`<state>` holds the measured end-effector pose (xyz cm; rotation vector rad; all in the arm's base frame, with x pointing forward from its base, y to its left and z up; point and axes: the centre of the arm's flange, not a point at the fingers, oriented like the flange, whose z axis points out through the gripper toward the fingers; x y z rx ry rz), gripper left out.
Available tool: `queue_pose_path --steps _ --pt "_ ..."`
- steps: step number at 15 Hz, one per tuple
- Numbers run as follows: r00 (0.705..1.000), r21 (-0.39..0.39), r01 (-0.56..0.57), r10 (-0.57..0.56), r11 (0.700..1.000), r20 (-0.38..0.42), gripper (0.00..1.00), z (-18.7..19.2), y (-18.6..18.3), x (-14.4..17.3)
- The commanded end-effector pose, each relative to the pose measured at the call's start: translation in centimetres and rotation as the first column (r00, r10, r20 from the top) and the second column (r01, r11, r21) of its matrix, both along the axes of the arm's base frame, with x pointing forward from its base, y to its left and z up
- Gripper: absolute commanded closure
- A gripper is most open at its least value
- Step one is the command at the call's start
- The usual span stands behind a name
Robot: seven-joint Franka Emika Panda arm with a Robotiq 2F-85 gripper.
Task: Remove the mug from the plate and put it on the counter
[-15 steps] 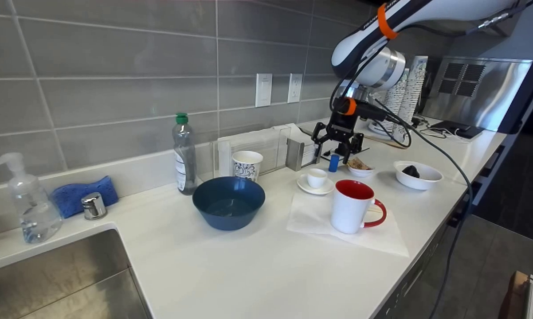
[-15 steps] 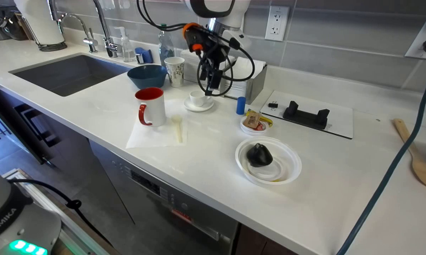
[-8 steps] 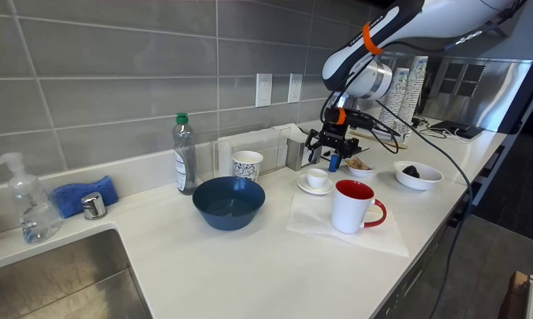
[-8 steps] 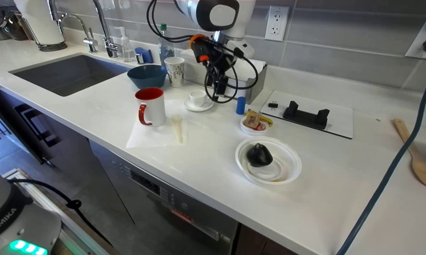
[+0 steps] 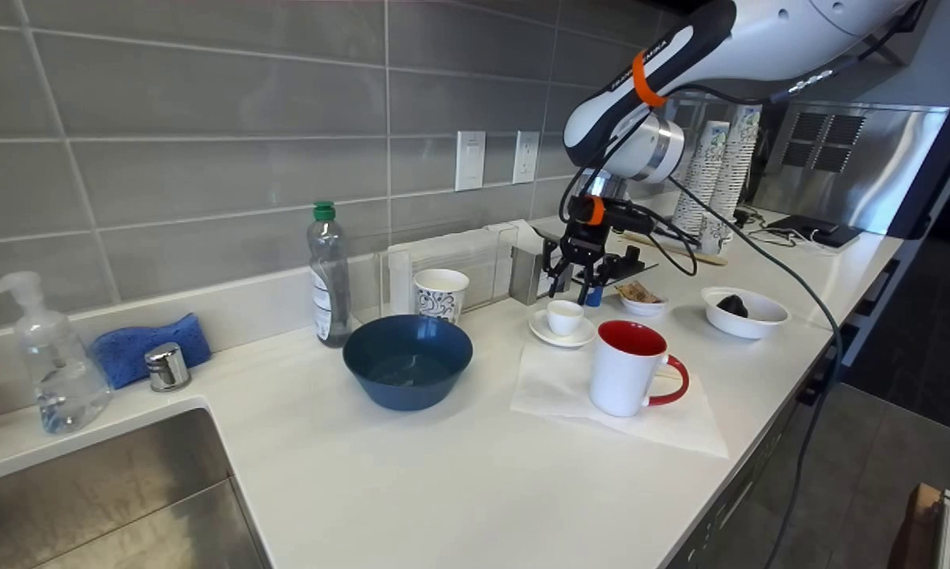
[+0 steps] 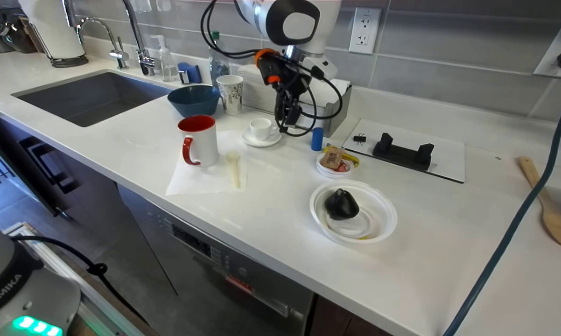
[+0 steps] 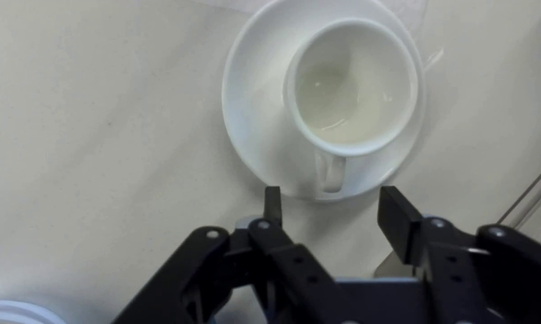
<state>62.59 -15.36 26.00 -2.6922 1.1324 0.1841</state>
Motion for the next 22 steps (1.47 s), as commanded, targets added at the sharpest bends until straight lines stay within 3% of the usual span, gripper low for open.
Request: queue_pose_path --steps 1,5,9,10,14,15,22 --pt "1.0 0.037 0.012 -0.011 0.999 -0.024 0.45 0.2 0.1 1.4" --pt "0.999 0.047 -0.003 0.006 0.999 -0.054 0.42 0.5 0.6 1.6" --pt "0.997 0.054 -0.007 0.011 0.999 -0.072 0.52 0.2 0.8 1.7" --pt "0.997 0.054 -0.008 0.012 0.999 -0.075 0.59 0.0 0.9 1.7" --pt "0.996 0.048 -0.007 0.012 0.999 -0.087 0.63 -0.5 1.1 1.7" --pt "0.996 0.047 -0.006 0.01 0.999 -0.09 0.68 -0.7 1.1 1.7" --pt "0.994 0.038 0.006 -0.002 0.999 -0.108 0.73 -1.5 1.0 1.5"
